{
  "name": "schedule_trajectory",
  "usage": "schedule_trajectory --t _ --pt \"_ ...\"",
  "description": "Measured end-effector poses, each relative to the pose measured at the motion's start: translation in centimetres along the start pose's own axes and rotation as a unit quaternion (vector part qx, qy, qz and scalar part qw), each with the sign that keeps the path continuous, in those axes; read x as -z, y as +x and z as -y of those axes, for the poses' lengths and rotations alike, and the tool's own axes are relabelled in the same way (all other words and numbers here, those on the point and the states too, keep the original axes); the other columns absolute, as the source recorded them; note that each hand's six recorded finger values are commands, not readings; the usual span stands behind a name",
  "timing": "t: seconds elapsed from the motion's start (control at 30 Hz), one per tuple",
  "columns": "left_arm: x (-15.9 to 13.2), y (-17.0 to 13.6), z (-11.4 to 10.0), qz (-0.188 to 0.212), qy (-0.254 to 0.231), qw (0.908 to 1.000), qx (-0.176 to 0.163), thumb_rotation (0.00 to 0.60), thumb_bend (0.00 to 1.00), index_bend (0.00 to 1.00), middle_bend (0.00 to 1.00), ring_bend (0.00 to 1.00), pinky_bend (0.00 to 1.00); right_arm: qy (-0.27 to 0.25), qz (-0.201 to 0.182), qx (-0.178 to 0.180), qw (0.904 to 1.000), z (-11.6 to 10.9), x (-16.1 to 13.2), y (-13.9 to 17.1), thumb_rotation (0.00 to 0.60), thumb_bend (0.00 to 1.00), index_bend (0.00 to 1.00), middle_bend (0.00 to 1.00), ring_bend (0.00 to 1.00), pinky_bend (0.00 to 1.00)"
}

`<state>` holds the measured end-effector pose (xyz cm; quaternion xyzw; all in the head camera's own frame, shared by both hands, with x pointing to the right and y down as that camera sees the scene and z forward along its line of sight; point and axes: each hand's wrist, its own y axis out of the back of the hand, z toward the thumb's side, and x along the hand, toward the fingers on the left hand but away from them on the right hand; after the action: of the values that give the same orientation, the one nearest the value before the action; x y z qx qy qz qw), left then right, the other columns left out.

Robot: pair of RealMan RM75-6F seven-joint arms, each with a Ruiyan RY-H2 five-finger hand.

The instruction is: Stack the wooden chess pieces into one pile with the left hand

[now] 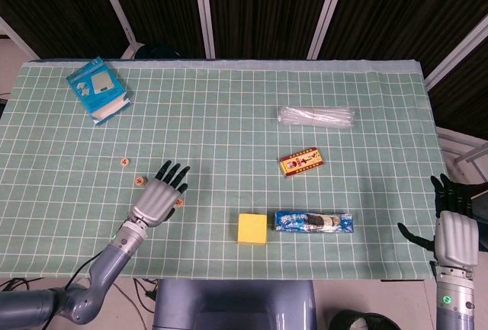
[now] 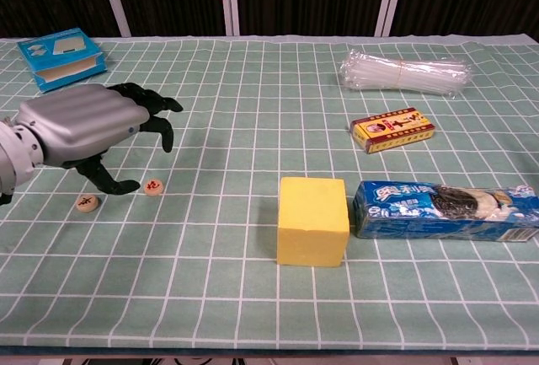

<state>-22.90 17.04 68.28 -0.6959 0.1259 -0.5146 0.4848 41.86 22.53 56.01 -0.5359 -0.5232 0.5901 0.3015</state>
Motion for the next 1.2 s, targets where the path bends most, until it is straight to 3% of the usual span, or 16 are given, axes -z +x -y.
schedule_trajectory --t 0.33,1.2 --pt "-0.5 1.1 1.6 -0.005 0.011 0.9998 0.012 0.6 0.27 0.41 0.04 0.0 0.02 -0.002 0.002 -0.001 1.0 0.0 0.1 -0.1 0.6 0.23 0.02 0.01 0.0 0.0" --pt "-0.8 1.7 2.2 -0.003 0.028 0.9995 0.017 0.6 0.31 0.45 0.04 0.0 0.02 -0.004 0.008 -0.003 1.0 0.1 0.2 -0.1 0.6 0.23 0.02 0.01 0.0 0.0"
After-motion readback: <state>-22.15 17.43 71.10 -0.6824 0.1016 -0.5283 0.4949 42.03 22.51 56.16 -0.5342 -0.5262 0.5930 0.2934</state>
